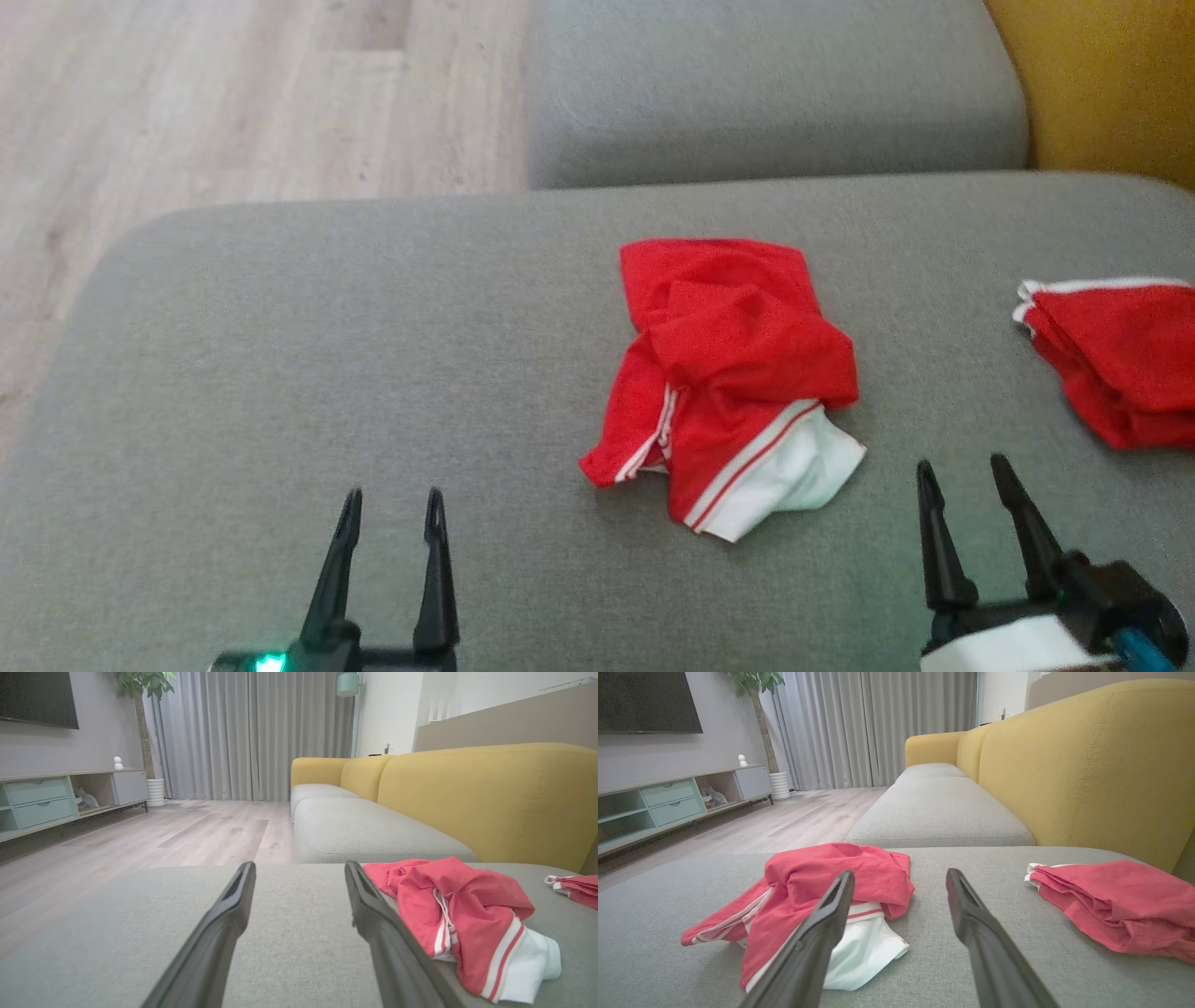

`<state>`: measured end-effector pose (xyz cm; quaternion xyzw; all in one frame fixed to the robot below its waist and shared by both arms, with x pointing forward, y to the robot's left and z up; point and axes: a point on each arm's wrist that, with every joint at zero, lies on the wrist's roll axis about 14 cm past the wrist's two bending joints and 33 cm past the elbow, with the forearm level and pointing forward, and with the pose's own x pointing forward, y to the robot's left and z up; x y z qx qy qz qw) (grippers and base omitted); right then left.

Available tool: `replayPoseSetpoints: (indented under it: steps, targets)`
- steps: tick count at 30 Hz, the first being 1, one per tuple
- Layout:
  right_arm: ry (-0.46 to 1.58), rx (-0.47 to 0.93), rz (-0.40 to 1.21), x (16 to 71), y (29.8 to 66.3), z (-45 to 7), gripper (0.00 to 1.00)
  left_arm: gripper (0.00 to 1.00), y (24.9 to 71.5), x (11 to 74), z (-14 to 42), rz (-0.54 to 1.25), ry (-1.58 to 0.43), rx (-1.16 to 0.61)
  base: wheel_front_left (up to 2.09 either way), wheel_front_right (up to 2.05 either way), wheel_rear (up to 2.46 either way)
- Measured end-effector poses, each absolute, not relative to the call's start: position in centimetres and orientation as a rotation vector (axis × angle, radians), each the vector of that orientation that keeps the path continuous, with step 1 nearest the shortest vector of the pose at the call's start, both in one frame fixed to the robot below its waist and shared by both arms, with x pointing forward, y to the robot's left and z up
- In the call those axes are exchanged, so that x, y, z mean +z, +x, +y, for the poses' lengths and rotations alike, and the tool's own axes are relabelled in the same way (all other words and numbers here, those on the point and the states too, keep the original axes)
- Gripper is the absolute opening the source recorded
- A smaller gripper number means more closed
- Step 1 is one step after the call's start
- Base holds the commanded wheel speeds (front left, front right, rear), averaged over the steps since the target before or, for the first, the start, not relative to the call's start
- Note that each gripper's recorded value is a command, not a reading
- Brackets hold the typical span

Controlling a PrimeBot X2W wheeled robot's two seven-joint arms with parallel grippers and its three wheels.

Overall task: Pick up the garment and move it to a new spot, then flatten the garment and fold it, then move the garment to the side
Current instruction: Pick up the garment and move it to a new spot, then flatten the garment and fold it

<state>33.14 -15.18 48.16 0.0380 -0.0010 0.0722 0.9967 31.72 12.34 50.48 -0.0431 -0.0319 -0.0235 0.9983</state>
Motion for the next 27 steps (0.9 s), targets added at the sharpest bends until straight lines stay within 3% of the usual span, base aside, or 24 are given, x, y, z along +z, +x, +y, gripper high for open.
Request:
replayPoseSetpoints:
  steps: [6, 27]
  targets:
    - [0.074, 0.189, 0.003, 48.0, 32.3, -13.8, 1.0, 1.0, 29.3, 49.6, 14.2, -0.048, -0.038, 0.012, 0.0, 0.0, 0.0]
    - [0.092, 0.206, 0.006, 48.0, 32.0, -13.1, 1.0, 1.0, 29.7, 49.3, 13.4, -0.038, -0.011, -0.018, 0.0, 0.0, 0.0]
